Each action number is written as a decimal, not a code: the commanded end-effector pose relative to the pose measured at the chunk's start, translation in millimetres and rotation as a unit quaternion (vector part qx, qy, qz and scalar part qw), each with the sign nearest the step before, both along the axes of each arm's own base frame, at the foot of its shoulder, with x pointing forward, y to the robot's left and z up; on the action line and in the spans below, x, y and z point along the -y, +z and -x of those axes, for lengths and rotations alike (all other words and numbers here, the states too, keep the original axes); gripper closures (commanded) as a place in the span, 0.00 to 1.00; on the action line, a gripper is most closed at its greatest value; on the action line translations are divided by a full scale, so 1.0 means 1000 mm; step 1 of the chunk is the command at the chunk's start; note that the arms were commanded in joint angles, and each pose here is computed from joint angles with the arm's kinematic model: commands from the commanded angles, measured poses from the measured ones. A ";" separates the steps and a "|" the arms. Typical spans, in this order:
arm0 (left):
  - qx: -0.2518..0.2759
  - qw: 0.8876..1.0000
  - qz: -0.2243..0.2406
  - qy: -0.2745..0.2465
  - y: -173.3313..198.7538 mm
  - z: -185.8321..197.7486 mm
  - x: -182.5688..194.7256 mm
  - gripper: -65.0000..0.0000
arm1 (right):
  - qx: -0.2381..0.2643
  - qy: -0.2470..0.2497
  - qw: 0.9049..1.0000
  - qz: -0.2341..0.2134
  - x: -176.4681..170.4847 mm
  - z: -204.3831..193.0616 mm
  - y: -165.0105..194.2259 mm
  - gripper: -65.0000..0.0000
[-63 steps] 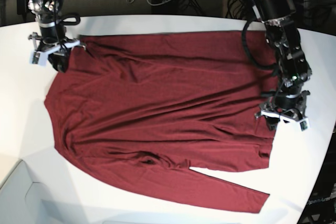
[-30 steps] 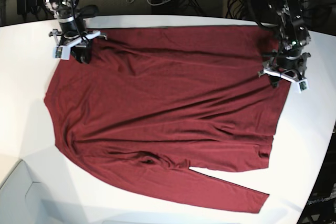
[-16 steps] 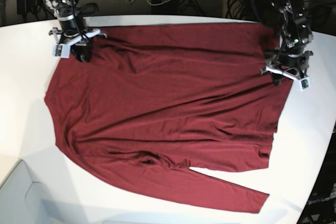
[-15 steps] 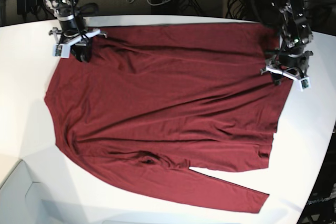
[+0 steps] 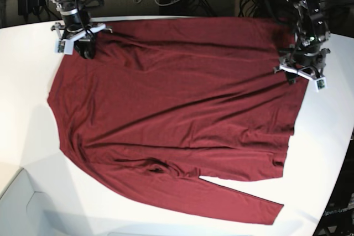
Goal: Layout the t-shirt on the table in an organized manner, then fold the t-shirt properly
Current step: 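Slide both grippers along the side edges back to the shirt's corners, then hold the corners with both grippers and tug them apart to flatten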
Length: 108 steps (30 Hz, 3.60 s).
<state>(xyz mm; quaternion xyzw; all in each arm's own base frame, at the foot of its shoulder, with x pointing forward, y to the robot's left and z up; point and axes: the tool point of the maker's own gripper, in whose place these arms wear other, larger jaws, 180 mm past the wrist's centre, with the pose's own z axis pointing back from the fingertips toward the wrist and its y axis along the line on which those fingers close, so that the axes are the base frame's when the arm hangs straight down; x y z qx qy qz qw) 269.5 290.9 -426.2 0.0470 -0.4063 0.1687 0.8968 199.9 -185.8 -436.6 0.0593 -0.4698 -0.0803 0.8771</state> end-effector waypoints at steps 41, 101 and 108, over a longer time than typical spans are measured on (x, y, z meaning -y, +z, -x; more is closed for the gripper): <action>0.014 0.997 0.074 -0.009 0.043 0.103 0.029 0.51 | 0.032 0.024 0.999 0.001 -0.012 0.008 0.059 0.56; 0.046 0.994 0.083 -0.047 0.057 0.074 0.050 0.99 | 0.008 0.051 0.998 -0.022 -0.039 0.025 0.049 0.56; 0.063 0.993 0.078 -0.055 0.071 0.068 0.053 0.99 | -0.011 0.070 0.997 -0.040 -0.059 0.040 0.042 0.56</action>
